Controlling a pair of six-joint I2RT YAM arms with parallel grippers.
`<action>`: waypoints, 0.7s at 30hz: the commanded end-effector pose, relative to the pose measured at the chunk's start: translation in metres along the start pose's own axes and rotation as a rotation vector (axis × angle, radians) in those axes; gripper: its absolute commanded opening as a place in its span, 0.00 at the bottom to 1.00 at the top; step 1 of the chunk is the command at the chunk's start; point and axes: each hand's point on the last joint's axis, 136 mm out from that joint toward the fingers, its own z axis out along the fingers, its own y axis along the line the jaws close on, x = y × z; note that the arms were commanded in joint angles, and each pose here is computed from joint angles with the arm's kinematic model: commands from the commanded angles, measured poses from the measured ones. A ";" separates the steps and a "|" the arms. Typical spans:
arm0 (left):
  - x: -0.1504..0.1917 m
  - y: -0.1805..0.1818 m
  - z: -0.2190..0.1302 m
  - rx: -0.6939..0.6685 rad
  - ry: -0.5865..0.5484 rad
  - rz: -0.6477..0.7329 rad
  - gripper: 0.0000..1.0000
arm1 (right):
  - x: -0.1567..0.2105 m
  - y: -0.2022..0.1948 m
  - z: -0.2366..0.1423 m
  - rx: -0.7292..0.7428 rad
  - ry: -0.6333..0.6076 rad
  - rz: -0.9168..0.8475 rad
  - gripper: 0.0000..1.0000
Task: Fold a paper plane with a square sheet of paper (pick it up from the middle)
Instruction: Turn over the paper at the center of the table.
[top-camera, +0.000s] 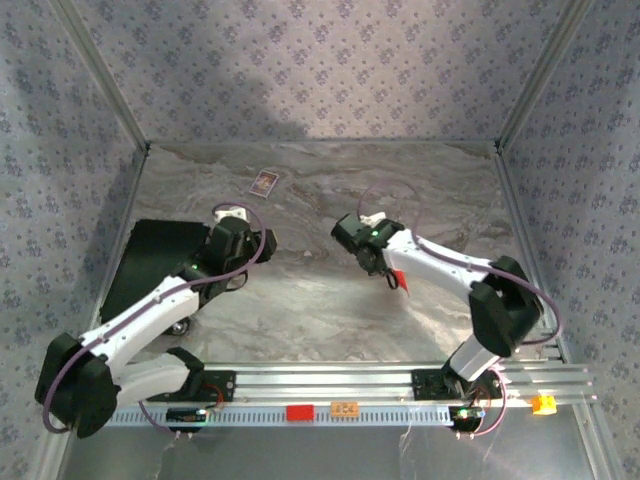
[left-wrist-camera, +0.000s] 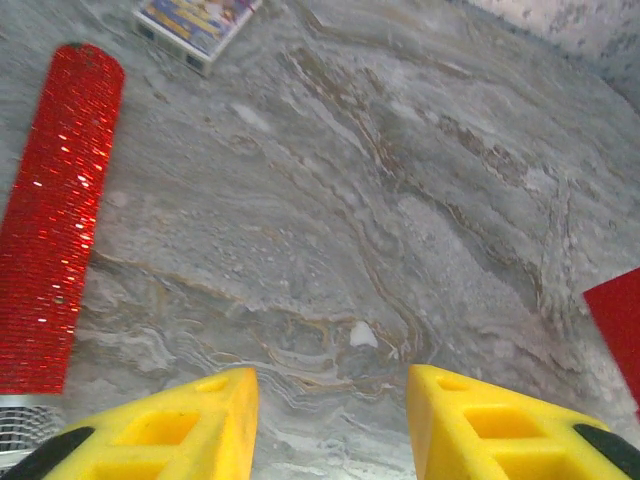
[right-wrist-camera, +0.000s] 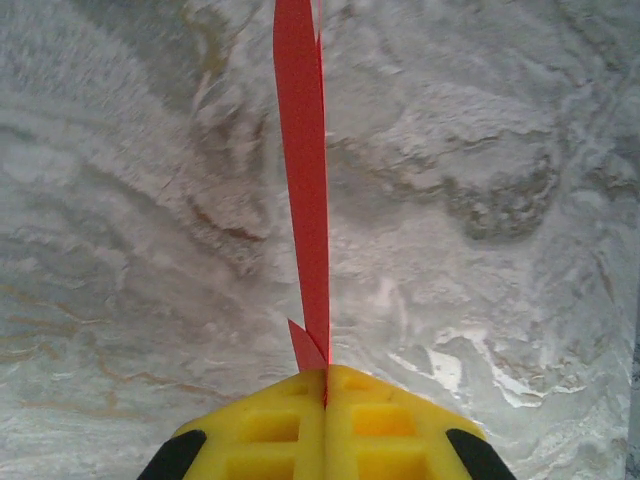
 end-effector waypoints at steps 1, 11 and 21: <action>-0.008 0.016 -0.011 -0.065 -0.053 -0.022 0.43 | -0.008 0.037 0.000 -0.067 0.008 -0.005 0.08; -0.004 0.012 -0.014 -0.040 -0.023 -0.008 0.45 | -0.027 0.143 -0.016 -0.549 0.090 0.093 0.26; 0.020 -0.025 0.019 0.107 0.149 0.015 0.43 | -0.031 0.085 -0.014 -0.990 0.058 0.503 0.44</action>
